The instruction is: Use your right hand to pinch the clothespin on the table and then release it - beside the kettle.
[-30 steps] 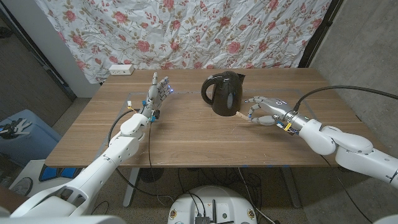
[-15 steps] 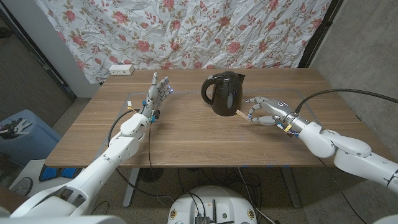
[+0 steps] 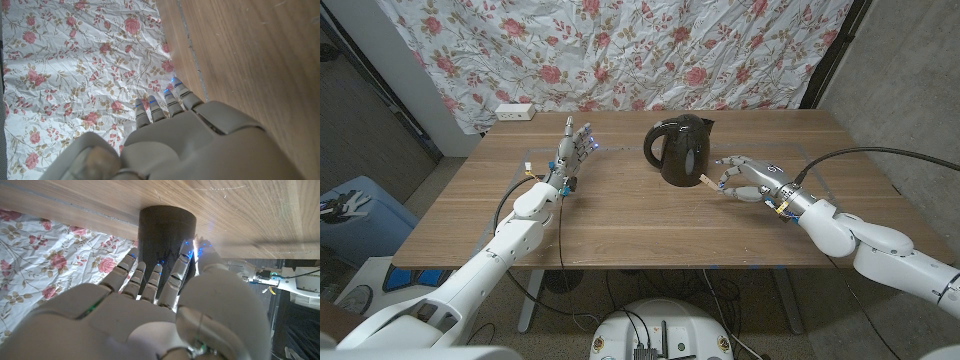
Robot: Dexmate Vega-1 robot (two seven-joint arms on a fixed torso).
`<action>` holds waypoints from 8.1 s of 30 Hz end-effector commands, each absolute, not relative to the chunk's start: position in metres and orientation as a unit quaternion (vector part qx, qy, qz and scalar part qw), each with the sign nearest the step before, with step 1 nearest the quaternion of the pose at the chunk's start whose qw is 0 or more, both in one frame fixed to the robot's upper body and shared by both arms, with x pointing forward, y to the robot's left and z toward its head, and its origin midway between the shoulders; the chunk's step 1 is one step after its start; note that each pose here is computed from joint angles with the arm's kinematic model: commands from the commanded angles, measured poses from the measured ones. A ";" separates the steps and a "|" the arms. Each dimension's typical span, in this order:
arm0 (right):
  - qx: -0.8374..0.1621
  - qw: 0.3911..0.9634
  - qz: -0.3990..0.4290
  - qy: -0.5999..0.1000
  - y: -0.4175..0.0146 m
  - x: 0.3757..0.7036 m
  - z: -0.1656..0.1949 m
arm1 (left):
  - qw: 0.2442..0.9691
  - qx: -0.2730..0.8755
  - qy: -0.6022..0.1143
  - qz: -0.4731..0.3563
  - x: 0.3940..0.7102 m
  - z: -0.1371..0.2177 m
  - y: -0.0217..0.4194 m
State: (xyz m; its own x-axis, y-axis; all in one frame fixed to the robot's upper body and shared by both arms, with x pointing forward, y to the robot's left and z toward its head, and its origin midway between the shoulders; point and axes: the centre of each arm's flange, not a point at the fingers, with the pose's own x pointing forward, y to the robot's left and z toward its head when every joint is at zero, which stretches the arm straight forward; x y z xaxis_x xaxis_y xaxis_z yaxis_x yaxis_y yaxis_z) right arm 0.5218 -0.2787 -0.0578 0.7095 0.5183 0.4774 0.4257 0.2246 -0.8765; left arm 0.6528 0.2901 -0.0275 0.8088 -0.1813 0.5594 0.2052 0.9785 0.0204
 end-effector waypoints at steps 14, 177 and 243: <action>-0.568 0.725 0.010 -0.390 -0.276 0.526 -0.076 | 0.951 -0.020 -0.292 -0.102 0.653 -0.028 0.290; -0.722 0.550 0.029 -0.418 -0.278 0.523 -0.056 | 0.951 -0.020 -0.292 -0.102 0.653 -0.027 0.290; -0.726 0.536 0.046 -0.428 -0.280 0.560 -0.096 | 0.951 -0.020 -0.292 -0.102 0.653 -0.027 0.290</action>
